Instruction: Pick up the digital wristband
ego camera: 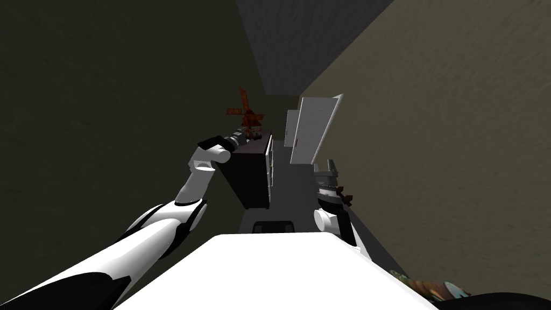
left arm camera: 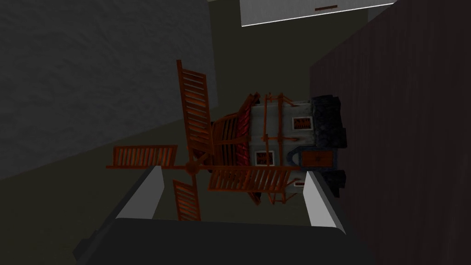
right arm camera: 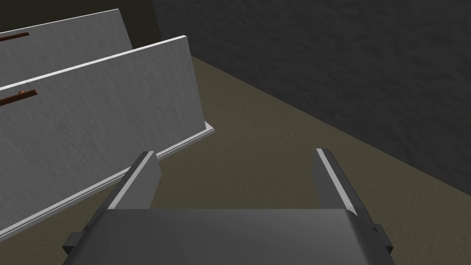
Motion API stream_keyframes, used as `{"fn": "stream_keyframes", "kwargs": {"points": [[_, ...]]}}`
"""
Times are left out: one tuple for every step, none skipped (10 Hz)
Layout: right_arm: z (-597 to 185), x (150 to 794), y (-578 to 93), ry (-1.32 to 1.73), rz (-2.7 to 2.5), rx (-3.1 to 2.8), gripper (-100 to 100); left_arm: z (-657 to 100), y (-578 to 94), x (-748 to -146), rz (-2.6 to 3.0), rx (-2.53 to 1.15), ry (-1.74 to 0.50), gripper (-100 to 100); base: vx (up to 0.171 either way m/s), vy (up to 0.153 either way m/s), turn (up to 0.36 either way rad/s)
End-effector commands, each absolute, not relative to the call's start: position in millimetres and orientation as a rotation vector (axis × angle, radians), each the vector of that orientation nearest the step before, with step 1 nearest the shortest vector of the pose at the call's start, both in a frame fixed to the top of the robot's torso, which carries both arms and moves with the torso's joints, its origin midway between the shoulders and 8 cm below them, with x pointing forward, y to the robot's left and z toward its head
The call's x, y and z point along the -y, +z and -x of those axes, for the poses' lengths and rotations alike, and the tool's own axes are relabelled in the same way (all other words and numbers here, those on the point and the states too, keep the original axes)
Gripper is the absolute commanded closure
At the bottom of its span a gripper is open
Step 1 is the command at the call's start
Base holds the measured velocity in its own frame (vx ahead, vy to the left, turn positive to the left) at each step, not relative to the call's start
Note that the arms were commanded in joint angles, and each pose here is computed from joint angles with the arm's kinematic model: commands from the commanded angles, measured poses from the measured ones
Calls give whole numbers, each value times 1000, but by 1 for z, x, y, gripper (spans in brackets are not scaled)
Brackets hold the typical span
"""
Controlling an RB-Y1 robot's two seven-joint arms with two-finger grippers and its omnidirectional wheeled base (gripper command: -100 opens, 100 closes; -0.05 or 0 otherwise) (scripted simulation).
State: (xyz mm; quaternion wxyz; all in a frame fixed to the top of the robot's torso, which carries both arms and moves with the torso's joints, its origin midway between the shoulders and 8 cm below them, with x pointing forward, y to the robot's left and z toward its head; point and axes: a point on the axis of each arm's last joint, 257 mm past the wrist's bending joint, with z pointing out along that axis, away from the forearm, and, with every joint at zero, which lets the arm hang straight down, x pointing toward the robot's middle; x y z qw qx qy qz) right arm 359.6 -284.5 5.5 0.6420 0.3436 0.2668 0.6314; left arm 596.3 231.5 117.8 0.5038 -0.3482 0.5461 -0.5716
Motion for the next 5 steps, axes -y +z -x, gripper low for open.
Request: {"fn": "stream_keyframes", "kwargs": {"points": [[-360,285,6,1439,-783,-608,0,-604,124,-234,865,-1349,-1368,-100,4,-12,-52],[-360,284,6,1439,-783,-608,0,-605,120,-234,880,-1370,-1353,-100,4,-10,-38],[-360,284,6,1439,-783,-608,0,-605,117,-235,888,-1379,-1346,-100,2,-5,1],[-360,285,6,1439,-783,-608,0,-610,127,-238,907,-1398,-1340,-100,6,-9,-48],[-360,284,6,1439,-783,-608,0,-610,123,-238,921,-1416,-1325,-100,7,-7,-31]]}}
